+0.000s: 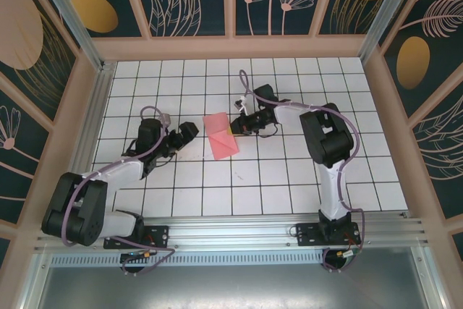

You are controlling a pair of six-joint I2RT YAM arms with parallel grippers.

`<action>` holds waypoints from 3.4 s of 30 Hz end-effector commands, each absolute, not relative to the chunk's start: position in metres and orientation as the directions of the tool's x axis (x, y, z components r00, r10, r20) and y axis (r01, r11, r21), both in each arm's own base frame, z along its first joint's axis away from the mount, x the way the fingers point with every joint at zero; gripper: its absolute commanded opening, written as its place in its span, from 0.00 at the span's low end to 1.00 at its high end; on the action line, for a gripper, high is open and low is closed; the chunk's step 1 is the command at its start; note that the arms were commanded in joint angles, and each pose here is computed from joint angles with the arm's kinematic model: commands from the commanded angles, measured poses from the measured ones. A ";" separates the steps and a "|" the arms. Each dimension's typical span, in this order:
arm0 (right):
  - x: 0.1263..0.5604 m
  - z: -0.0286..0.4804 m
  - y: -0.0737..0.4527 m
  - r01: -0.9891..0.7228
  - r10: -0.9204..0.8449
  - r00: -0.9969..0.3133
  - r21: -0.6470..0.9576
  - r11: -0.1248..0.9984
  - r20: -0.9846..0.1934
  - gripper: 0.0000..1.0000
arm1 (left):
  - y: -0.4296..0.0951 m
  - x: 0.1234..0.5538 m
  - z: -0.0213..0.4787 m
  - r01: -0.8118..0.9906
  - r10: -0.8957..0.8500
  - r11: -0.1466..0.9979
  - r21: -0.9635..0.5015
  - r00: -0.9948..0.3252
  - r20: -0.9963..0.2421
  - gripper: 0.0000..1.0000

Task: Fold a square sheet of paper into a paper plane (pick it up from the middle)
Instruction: Turn over the paper at the center of the table.

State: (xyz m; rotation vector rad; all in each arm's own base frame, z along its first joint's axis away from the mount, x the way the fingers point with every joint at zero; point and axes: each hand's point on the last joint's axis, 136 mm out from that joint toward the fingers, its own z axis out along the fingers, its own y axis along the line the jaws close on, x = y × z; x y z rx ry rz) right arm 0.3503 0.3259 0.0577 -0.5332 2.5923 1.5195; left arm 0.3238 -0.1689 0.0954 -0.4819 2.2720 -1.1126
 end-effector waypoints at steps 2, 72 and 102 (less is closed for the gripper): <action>0.357 0.112 0.330 -0.267 -0.152 -0.961 0.918 0.293 -0.231 0.00 | -0.203 0.320 0.116 0.033 -0.521 0.458 -0.888 -0.800 -0.298 0.99; 0.348 0.096 0.298 -0.047 0.009 -0.998 0.918 0.394 -0.055 0.45 | -0.260 0.353 0.082 0.254 -0.458 0.425 -0.869 -0.767 -0.449 0.03; 0.386 0.119 0.165 0.093 0.418 -0.828 0.644 0.760 -0.374 0.73 | -0.154 0.370 0.128 -0.064 0.183 0.919 0.390 -0.805 -0.564 0.00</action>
